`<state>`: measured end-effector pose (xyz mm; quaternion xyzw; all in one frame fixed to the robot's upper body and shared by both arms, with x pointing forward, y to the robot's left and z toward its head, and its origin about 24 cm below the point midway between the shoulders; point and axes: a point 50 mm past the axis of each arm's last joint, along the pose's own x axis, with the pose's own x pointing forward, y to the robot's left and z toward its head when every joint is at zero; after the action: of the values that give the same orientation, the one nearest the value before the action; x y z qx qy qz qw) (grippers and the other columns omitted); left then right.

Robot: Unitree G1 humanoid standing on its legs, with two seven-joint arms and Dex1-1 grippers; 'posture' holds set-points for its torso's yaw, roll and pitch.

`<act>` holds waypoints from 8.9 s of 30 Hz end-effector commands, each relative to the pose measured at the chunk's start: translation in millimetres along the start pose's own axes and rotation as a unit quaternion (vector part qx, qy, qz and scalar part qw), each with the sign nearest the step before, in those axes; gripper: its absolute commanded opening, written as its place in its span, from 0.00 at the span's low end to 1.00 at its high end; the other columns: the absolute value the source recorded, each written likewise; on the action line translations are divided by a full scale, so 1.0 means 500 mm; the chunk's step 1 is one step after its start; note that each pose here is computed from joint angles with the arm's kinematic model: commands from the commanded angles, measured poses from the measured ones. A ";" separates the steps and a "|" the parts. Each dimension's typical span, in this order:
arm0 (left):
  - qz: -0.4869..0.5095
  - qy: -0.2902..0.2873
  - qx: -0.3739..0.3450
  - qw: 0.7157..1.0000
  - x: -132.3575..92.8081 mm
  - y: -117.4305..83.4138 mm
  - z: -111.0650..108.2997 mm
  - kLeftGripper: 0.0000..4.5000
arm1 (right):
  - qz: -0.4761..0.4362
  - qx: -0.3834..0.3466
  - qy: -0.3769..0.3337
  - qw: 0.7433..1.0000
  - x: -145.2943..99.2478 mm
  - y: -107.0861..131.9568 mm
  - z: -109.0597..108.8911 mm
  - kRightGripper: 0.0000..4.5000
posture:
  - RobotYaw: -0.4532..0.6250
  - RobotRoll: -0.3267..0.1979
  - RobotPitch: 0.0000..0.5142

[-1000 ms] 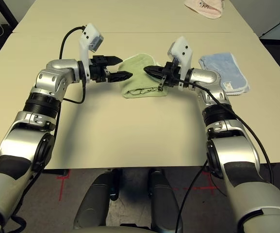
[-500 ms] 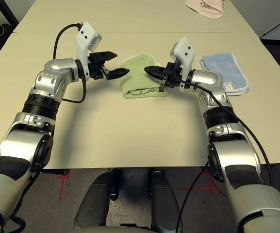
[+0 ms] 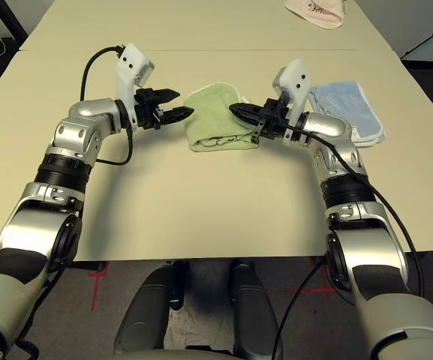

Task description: Fold the towel and set it aside.

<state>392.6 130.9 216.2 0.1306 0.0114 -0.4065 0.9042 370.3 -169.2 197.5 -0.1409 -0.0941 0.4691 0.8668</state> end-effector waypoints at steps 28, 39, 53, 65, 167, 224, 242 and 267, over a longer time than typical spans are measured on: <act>-0.103 -0.007 0.007 0.995 0.079 -0.071 0.028 0.00 | -0.034 -0.037 0.144 0.988 0.026 -0.024 -0.047 0.00 | 0.54 0.62 0.43; -0.111 0.004 0.011 0.994 0.068 -0.066 0.014 0.00 | -0.046 -0.029 0.191 0.980 -0.026 -0.029 -0.080 0.00 | 0.53 0.62 0.43; -0.228 -0.040 -0.048 0.972 0.076 -0.130 -0.002 0.00 | -0.037 0.003 0.174 0.984 -0.007 0.008 -0.097 0.00 | 0.52 0.62 0.46; -0.170 0.029 -0.009 0.985 0.081 -0.119 -0.065 0.00 | -0.038 0.003 0.164 0.986 -0.007 0.012 -0.087 0.00 | 0.51 0.62 0.46; -0.072 0.005 0.001 0.997 0.097 -0.038 0.022 0.00 | -0.117 0.022 0.125 0.985 0.069 -0.054 -0.020 0.00 | 0.52 0.62 0.49; 0.000 -0.100 -0.025 0.995 0.010 0.018 0.038 0.21 | -0.228 0.050 -0.047 0.971 -0.042 -0.065 -0.007 0.00 | 0.47 0.62 0.46; 0.138 -0.103 -0.049 0.984 -0.097 0.026 -0.057 1.00 | -0.241 0.055 -0.030 0.969 -0.146 0.001 -0.067 1.00 | 0.49 0.62 0.43; 0.063 -0.022 -0.106 0.992 -0.092 -0.002 -0.084 1.00 | -0.169 0.034 -0.011 0.985 -0.174 0.030 -0.070 1.00 | 0.48 0.62 0.43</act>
<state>367.3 180.7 186.1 0.0410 0.0057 -0.3349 0.9414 320.4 -241.7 153.7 -0.0987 -0.1022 0.3267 0.9344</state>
